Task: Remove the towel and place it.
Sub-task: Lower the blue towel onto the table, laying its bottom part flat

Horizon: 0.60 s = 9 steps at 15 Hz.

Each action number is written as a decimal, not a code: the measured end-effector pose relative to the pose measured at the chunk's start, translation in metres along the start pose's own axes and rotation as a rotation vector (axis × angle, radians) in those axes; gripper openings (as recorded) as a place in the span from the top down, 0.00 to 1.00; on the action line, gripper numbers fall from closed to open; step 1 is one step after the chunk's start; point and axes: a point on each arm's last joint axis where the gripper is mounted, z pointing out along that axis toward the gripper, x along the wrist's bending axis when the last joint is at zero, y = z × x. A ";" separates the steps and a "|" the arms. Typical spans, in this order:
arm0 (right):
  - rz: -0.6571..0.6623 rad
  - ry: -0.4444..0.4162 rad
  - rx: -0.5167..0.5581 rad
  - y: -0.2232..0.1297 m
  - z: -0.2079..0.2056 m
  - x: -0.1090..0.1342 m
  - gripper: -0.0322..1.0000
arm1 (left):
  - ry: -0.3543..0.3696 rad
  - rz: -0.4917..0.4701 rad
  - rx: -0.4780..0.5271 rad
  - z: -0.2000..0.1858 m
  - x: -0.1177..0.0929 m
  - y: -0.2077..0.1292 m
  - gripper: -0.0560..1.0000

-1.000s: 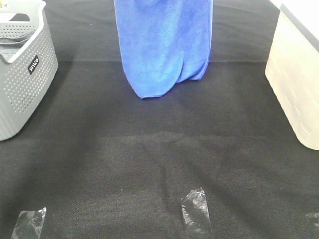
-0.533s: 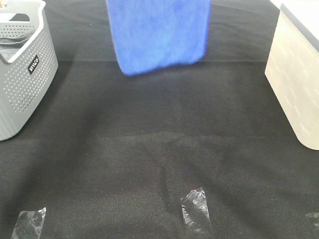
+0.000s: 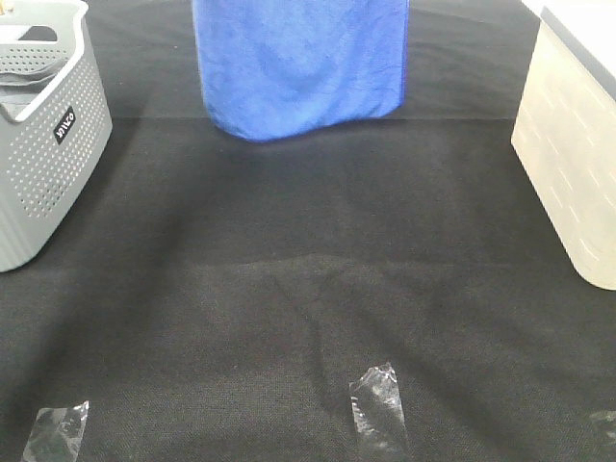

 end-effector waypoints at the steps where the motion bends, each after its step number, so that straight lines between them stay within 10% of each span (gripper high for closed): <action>1: 0.000 0.001 0.002 0.000 0.000 0.000 0.94 | -0.001 0.001 0.003 0.000 0.001 -0.001 0.95; 9: -0.001 0.106 0.238 -0.021 -0.003 0.009 0.94 | -0.139 -0.008 0.183 -0.002 -0.010 -0.018 0.95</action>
